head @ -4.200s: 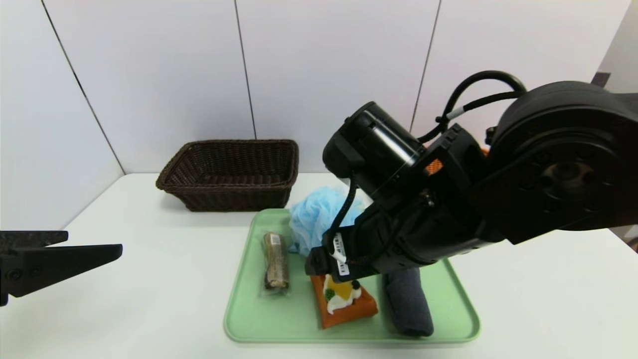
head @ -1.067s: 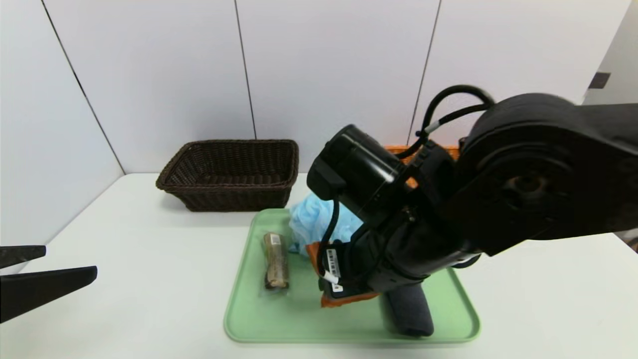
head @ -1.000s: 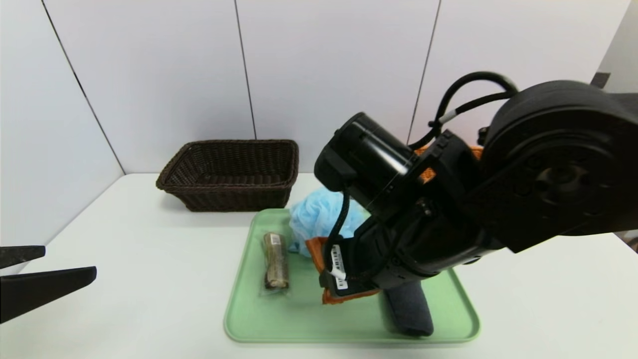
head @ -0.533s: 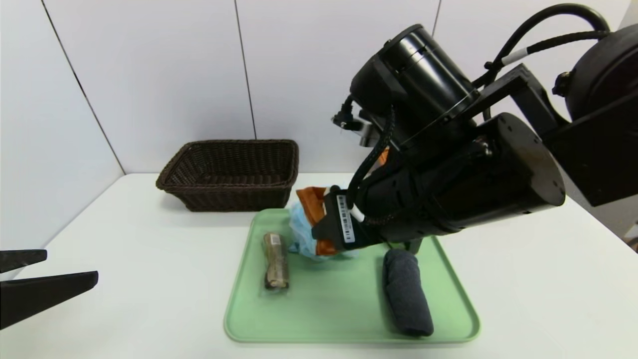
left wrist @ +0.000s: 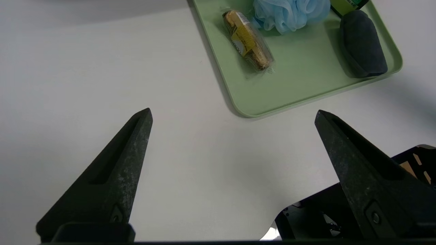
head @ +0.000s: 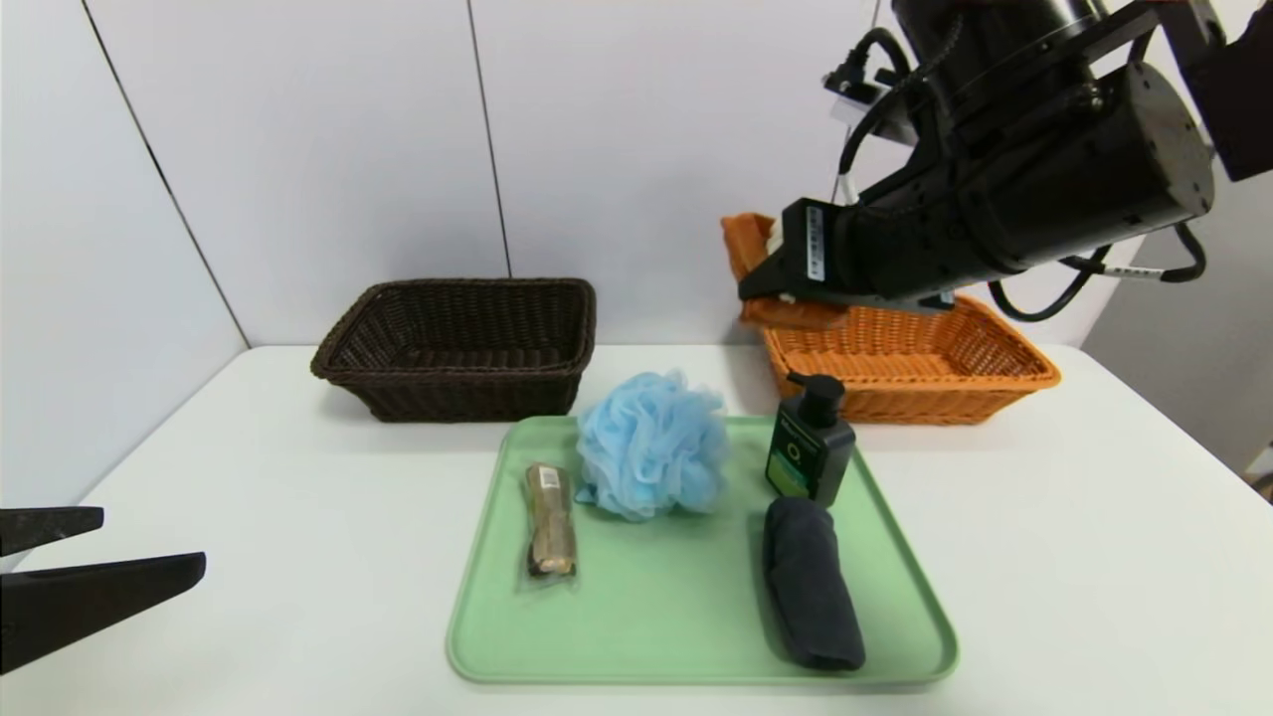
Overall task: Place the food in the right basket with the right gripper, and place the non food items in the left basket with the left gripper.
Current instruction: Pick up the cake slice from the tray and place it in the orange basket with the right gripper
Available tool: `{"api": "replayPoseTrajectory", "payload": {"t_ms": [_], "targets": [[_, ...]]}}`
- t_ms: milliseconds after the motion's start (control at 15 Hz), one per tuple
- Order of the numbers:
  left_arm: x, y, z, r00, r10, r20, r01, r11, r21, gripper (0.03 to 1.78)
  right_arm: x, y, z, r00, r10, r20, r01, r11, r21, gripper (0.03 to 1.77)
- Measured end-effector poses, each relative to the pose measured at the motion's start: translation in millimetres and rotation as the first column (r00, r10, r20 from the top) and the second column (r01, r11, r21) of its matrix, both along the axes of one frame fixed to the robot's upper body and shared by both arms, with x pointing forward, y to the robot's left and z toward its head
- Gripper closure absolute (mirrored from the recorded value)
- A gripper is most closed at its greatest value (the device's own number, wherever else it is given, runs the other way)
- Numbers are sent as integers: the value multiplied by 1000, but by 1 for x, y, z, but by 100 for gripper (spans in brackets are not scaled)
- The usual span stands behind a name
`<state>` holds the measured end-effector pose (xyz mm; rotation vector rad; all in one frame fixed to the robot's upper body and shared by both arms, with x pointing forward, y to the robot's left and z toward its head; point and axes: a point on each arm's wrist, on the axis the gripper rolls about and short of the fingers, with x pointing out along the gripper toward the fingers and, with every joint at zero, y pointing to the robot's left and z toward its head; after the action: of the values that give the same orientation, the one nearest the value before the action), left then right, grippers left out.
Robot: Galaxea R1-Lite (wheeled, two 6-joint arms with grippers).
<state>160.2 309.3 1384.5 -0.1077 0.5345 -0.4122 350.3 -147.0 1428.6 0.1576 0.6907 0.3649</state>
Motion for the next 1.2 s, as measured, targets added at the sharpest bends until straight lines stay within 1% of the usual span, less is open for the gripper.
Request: {"api": "replayPoseTrajectory", "payload": {"t_ms": [133,333,400,533,733,933,1200], "targets": [[0,-2,0,1000,-17,2,17,1000,-3,12,19,-25,-1,997,-75,10,75,997,-25,91],[2,-3,0,1000,-24,0,24,1000,-3,12,54,-56,-16,983,-184,-18,183,981,-61,91],[2,-3,0,1000,-26,0,26,1000,-4,12,66,-65,-23,976,-214,-31,211,975,-66,91],[2,-3,1,1000,-26,0,26,1000,-4,12,92,-80,-37,964,-264,-38,262,963,-58,91],[3,-3,0,1000,-29,-3,29,1000,-6,12,128,-97,-62,944,-329,-35,326,944,-56,91],[3,-4,-2,999,-35,-10,35,999,-4,12,159,-117,-89,919,-392,-26,391,919,-54,91],[4,-5,-2,999,-41,-14,41,999,-2,12,181,-142,-116,891,-452,-48,449,891,-71,91]]}}
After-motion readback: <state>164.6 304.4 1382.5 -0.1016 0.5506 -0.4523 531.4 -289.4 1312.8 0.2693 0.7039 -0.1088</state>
